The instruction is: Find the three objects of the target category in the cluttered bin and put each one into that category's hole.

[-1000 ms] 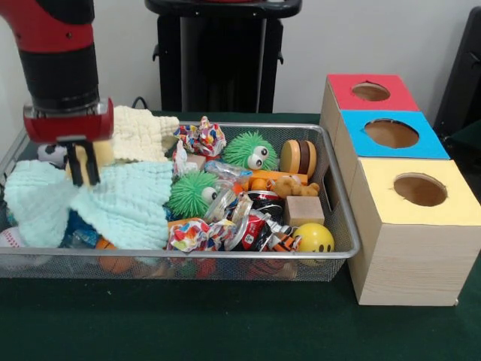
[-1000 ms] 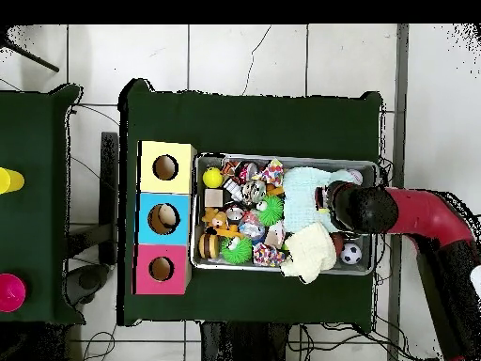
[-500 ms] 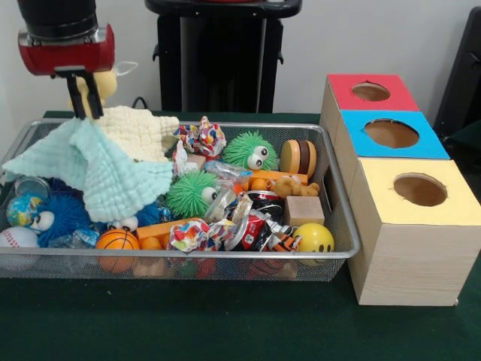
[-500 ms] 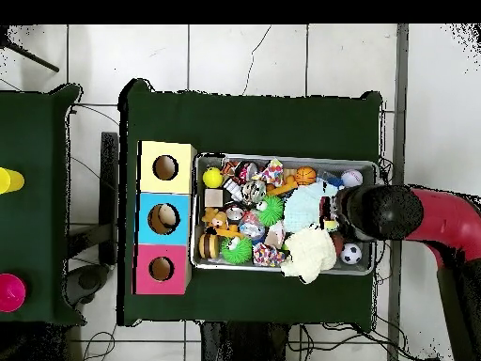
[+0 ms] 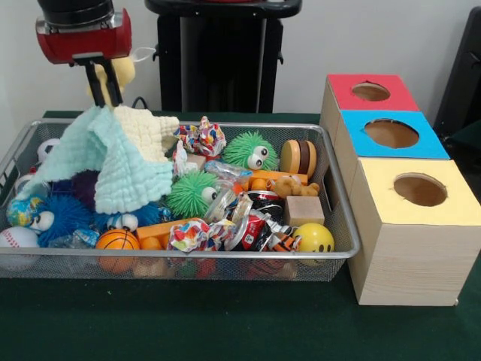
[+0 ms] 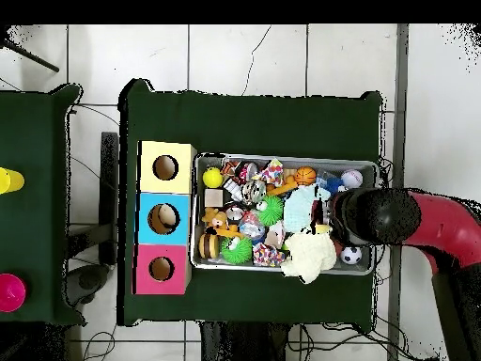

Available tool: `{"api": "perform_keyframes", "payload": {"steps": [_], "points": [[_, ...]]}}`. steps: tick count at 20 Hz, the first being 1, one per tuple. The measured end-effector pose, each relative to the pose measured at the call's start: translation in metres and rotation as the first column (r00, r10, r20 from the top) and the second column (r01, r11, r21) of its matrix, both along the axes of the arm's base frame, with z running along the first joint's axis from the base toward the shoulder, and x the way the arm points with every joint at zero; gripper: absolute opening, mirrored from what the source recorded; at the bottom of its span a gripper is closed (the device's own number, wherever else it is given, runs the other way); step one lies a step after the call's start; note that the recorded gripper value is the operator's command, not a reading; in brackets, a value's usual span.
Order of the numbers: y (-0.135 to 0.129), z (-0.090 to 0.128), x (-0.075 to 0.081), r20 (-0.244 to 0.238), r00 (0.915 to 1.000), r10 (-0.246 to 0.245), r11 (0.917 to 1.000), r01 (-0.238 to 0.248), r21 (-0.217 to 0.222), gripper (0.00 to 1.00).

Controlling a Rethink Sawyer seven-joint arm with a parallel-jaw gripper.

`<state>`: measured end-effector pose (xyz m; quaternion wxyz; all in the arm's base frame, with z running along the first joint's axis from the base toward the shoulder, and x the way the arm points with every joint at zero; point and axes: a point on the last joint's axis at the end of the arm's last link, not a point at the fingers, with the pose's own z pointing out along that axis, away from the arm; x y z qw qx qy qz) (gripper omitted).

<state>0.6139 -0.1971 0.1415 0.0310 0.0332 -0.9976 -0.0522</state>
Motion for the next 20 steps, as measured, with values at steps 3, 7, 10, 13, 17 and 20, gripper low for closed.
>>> {"api": "perform_keyframes", "payload": {"steps": [3, 7, 10, 13, 17, 20], "points": [[0.007, -0.007, -0.005, 0.002, 1.0000, 0.008, 0.9999, -0.008, 0.008, 0.00], [0.014, -0.016, -0.005, 0.037, 0.9992, 0.013, 0.9998, -0.013, 0.011, 0.00], [0.019, -0.016, -0.007, 0.043, 0.9989, 0.018, 0.9998, -0.019, 0.011, 0.00], [0.029, -0.002, -0.007, 0.032, 0.9993, 0.017, 0.9997, -0.018, 0.014, 0.00], [0.036, 0.021, -0.003, 0.026, 0.9995, 0.016, 0.9998, -0.017, 0.006, 0.00], [0.040, 0.021, -0.001, 0.042, 0.9987, 0.028, 0.9996, -0.028, -0.009, 0.00]]}}
